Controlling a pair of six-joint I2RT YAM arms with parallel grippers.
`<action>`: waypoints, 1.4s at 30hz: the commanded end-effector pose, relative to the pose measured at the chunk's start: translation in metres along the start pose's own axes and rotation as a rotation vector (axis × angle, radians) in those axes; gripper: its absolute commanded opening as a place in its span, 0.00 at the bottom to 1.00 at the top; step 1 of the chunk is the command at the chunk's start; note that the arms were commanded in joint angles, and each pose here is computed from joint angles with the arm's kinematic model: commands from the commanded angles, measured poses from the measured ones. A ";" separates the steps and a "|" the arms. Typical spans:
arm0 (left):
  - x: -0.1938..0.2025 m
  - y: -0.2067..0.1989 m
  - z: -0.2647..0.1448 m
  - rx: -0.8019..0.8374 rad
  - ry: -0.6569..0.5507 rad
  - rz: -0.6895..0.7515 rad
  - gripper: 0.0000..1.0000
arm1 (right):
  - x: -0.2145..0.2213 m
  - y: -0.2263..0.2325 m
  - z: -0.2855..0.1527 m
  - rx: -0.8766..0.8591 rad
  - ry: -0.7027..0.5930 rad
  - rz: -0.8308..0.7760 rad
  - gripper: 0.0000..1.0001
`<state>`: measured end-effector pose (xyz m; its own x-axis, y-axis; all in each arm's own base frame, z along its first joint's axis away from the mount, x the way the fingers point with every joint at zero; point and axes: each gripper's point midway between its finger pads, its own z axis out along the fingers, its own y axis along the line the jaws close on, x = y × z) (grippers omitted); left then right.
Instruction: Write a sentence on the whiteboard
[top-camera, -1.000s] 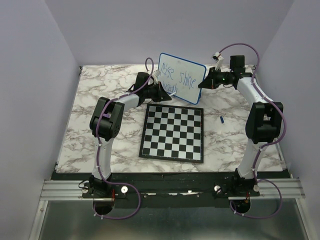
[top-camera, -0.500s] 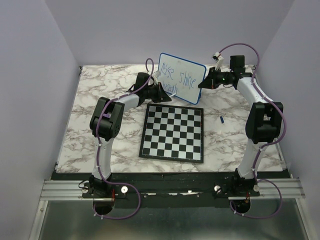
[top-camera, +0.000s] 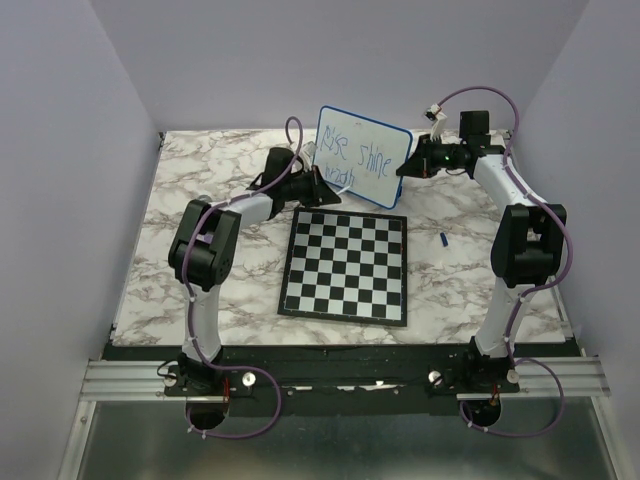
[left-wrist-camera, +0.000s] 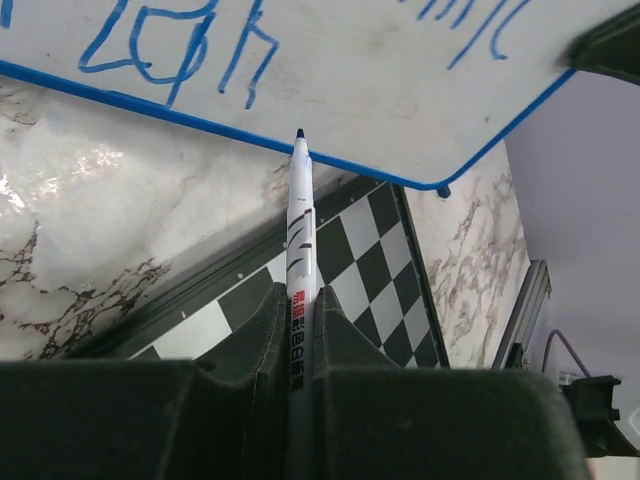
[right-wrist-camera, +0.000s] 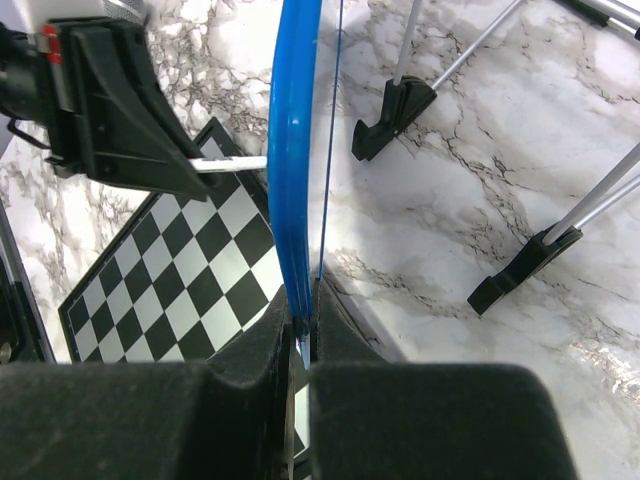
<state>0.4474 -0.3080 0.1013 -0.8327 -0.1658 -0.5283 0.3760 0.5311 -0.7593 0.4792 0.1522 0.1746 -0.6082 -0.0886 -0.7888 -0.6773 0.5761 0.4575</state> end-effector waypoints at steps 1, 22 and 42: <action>-0.022 -0.037 -0.024 0.074 -0.100 0.081 0.00 | 0.006 0.006 0.004 -0.042 0.011 0.013 0.00; -0.019 -0.034 -0.038 0.085 -0.192 0.069 0.00 | 0.005 0.006 0.003 -0.042 0.010 0.011 0.00; -0.016 -0.026 -0.036 0.063 -0.180 0.079 0.00 | 0.006 0.005 0.003 -0.041 0.010 0.011 0.00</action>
<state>0.4311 -0.2923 0.1301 -0.7571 -0.2671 -0.5962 0.4284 0.4861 -0.7617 0.4791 0.1522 0.1746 -0.6085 -0.0885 -0.7886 -0.6773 0.5758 0.4580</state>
